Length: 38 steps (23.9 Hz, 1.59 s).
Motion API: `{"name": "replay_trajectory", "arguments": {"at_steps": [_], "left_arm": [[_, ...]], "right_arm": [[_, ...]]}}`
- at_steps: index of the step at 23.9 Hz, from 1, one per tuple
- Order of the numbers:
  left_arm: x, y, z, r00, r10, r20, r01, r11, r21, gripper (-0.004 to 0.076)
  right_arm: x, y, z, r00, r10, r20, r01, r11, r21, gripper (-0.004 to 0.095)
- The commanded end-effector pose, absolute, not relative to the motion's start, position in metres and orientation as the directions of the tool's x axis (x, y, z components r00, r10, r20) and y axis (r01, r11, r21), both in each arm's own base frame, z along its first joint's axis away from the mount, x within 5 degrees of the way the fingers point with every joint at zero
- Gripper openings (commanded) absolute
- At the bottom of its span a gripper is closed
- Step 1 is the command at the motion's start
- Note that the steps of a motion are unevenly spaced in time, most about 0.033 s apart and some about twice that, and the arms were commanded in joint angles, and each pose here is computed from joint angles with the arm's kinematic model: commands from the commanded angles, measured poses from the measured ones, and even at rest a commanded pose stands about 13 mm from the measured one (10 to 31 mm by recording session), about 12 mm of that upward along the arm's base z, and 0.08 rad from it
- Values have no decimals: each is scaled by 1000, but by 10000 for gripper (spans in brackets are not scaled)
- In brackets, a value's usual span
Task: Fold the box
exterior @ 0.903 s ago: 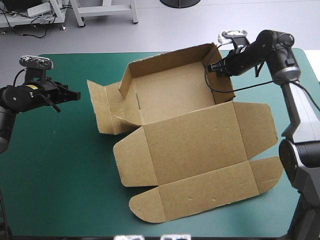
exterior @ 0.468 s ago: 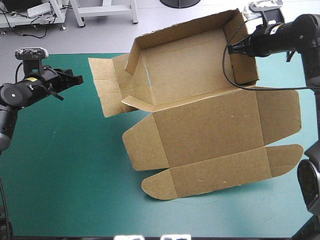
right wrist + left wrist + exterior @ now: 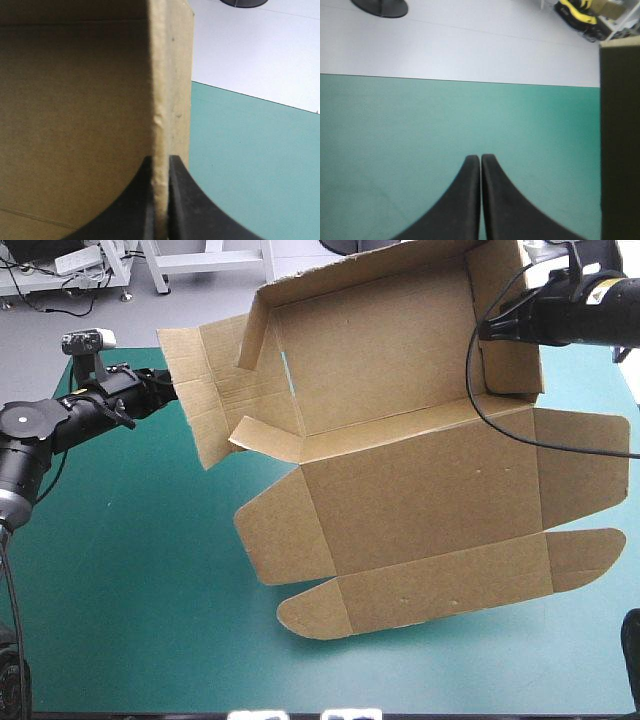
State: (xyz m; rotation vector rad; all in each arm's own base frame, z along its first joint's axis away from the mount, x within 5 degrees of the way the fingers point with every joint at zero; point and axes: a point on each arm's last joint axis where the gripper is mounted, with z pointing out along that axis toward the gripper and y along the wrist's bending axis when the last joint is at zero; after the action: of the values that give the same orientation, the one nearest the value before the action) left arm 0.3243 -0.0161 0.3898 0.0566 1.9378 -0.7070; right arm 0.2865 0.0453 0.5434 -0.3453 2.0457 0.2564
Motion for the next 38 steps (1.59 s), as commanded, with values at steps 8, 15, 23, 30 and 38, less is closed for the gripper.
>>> {"name": "replay_trajectory", "arguments": {"at_steps": [8,15,23,30,38], "left_arm": [[302,-40,421,-502,-305,-810,572,585,-575,-2],[289,-50,433,-523,-285,-803,680,428,-595,-3],[274,-56,462,-431,-178,-885,809,357,-466,44],[274,-56,461,-435,-158,-886,806,371,-462,252],[274,-56,462,-447,-173,-877,801,360,-479,259]], "right_arm": [[258,44,567,-378,-100,-920,-368,928,50,-23],[262,45,565,-382,-95,-919,-374,925,60,-23],[275,47,557,-409,-95,-908,-376,924,73,-23],[279,47,555,-412,-101,-906,-378,923,69,-23],[292,48,547,-433,-101,-896,-375,924,78,-23]]}}
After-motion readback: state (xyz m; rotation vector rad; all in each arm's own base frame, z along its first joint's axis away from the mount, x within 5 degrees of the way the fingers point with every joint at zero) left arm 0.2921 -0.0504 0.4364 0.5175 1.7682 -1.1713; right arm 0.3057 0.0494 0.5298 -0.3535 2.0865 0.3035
